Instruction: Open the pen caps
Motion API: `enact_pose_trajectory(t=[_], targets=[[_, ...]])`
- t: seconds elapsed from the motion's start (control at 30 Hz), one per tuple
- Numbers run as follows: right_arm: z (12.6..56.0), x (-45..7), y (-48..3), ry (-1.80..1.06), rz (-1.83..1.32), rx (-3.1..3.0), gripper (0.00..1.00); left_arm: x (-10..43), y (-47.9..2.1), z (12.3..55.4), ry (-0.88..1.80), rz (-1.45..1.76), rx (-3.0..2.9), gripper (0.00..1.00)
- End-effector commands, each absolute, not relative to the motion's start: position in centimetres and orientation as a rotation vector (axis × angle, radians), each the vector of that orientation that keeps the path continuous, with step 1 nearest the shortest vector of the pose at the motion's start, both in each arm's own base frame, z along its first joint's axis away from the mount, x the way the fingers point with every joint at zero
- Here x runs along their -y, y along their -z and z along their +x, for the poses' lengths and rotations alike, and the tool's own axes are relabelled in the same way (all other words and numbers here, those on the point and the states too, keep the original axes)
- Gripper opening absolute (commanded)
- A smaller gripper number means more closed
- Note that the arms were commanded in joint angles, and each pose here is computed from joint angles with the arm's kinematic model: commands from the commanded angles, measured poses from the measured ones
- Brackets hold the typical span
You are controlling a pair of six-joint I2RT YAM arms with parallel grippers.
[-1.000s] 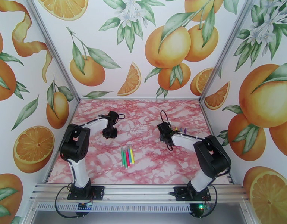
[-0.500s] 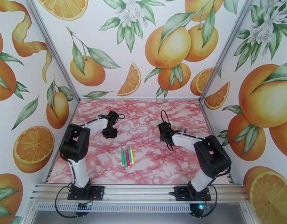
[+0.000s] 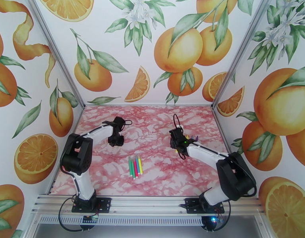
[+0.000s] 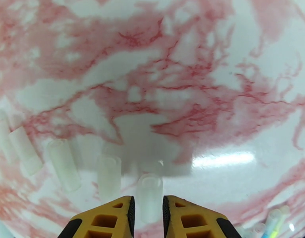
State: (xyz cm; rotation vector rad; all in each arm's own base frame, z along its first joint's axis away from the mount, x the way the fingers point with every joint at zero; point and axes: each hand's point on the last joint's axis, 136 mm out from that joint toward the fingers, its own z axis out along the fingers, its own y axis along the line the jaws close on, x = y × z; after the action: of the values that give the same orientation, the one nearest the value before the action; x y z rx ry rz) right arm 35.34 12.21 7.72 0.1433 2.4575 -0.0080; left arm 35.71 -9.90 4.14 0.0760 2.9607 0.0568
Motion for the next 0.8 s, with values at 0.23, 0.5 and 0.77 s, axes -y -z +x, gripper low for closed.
enact_pose_trajectory(t=[0.23, 0.5, 0.77], targets=[[31.2, -18.5, -9.9, -0.162, -0.162, -2.508, 0.36, 11.2, -10.9, 35.4, 0.114, 0.080, -2.812, 0.33], [27.7, -24.4, -10.2, -0.363, -0.348, -2.526, 0.37, 11.6, -12.9, 33.2, 0.241, 0.064, -2.719, 0.38], [24.9, -29.2, -8.7, -0.503, -0.480, -2.573, 0.38, 10.7, -13.1, 29.8, 0.367, -0.018, -2.633, 0.47]])
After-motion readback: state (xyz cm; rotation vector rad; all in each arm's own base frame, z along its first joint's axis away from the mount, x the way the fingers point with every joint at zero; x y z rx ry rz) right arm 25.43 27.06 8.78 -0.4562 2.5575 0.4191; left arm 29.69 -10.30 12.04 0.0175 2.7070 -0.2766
